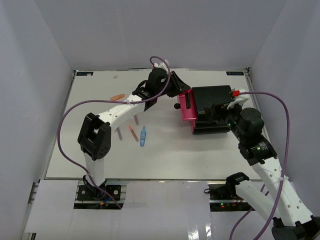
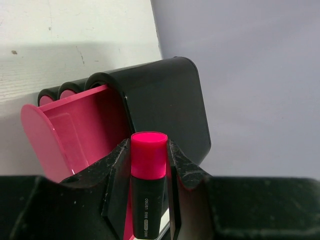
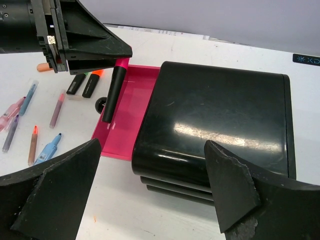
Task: Sort the stationery into containers
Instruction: Place the pen in the drawer, then pick up the pen from the center of the board.
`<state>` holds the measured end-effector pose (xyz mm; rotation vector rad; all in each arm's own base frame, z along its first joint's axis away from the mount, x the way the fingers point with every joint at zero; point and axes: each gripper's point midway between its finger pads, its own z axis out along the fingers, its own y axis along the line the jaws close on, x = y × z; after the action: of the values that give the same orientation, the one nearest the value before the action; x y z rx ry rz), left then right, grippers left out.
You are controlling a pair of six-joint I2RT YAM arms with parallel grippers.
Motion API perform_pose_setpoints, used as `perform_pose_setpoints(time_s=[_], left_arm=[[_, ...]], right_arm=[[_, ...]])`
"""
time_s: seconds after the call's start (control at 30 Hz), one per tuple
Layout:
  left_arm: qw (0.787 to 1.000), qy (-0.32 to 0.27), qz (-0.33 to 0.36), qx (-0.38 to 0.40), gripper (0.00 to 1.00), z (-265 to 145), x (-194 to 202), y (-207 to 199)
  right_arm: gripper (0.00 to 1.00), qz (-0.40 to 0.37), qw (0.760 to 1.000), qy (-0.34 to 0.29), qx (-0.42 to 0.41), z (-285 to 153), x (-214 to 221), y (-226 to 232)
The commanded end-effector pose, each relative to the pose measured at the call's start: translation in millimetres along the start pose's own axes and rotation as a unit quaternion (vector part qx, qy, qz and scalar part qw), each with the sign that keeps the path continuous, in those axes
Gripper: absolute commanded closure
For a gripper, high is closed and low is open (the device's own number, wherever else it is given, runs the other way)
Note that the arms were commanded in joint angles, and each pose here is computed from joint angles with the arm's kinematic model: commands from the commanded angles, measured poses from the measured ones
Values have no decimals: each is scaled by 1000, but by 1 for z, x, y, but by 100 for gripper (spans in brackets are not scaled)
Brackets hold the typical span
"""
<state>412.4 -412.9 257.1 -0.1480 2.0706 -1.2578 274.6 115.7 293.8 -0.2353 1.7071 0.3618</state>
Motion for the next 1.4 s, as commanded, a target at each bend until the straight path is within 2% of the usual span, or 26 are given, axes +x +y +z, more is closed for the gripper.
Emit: perform_pose_setpoints(time_s=[0.0, 0.1, 0.13, 0.37, 0.47, 0.57, 0.6, 0.7, 0.83, 1.0, 1.17, 1.37], left_arm=[[999, -37, 3, 23, 67, -5, -20, -25], [999, -40, 3, 14, 57, -5, -18, -18], [999, -42, 4, 14, 50, -6, -19, -19], [999, -44, 22, -9, 31, -7, -20, -12], [998, -43, 34, -17, 29, -12, -23, -13], [994, -67, 76, -41, 28, -22, -39, -14], [988, -82, 104, -77, 27, -30, -49, -5], [976, -105, 147, -123, 26, -51, -70, 2], [949, -139, 192, -205, 26, -83, -104, 42], [939, -86, 198, -266, 26, -94, -107, 104], [924, -30, 188, -333, 26, -85, -105, 185], [907, -2, 172, -386, 26, -73, -112, 254]], right_arm=[[10, -7, 1000, -20, 2, -6, -16, 0], [10, -10, 1000, -21, 4, -8, -16, -1], [10, -10, 1000, -21, 5, -8, -15, -1], [10, -12, 1000, -20, 5, -9, -13, -2], [10, -12, 1000, -18, 5, -9, -11, -2], [10, -14, 1000, -19, 8, -10, -11, -3], [10, -14, 1000, -17, 8, -9, -10, -3], [10, -16, 1000, -13, 10, -8, -7, -4], [10, -16, 1000, -9, 10, -7, -5, -4], [10, -17, 1000, -3, 8, -4, -1, -4], [10, -15, 1000, 4, 5, -1, 2, -2], [10, -15, 1000, 12, 6, -1, 7, -3]])
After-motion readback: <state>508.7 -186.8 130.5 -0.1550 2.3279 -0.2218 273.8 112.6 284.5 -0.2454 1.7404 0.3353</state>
